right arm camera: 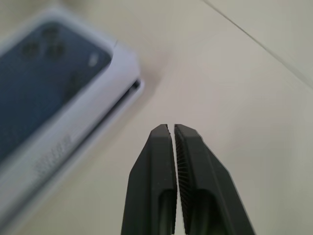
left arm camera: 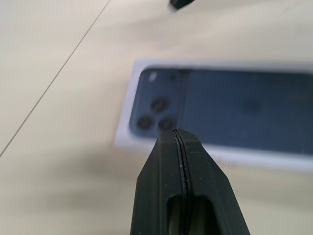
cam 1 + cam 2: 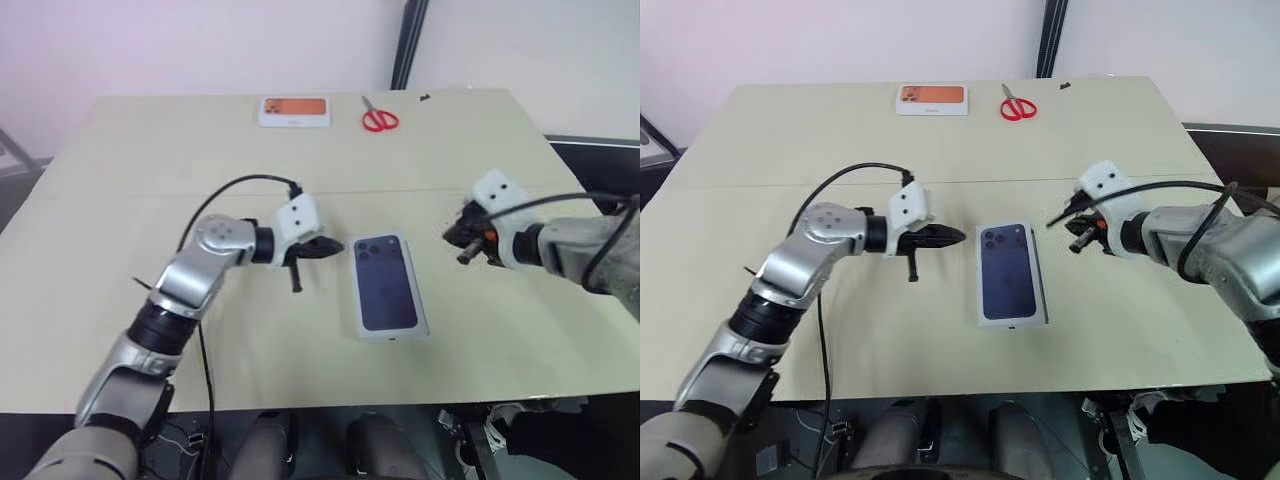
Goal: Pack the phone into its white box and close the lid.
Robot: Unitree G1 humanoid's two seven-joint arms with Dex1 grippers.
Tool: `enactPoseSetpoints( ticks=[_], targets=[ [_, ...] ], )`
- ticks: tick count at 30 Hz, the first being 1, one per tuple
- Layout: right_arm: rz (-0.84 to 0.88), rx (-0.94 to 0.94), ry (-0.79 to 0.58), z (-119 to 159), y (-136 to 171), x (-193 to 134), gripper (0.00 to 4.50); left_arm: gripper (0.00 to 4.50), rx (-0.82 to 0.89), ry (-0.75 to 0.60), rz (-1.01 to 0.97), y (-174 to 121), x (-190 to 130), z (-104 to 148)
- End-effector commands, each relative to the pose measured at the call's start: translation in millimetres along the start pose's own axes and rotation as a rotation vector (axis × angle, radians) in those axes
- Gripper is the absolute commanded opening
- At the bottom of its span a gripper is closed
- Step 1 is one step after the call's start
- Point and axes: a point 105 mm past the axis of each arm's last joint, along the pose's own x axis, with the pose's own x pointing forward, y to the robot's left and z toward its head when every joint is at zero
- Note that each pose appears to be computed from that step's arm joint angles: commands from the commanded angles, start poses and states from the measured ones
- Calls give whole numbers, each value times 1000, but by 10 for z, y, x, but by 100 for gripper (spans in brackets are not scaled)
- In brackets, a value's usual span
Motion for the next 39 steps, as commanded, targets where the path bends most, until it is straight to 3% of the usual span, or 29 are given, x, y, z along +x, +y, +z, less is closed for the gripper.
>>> enactPoseSetpoints(
  ticks=[1, 11, 17, 39],
  targets=[
    [59, -205, -11, 60, 115, -6, 5, 0, 62, 80, -98, -171, -57, -89],
    [133, -376, -14, 41, 329, 125, 5, 0, 105, 157, -185, -367, 288, -206],
    [150, -402, -10, 32, 379, 150, 5, 0, 122, 122, -155, -325, 477, -86],
    [166, -397, 30, -91, 416, 143, 5, 0, 103, -30, -105, -310, 567, 211]
  ],
)
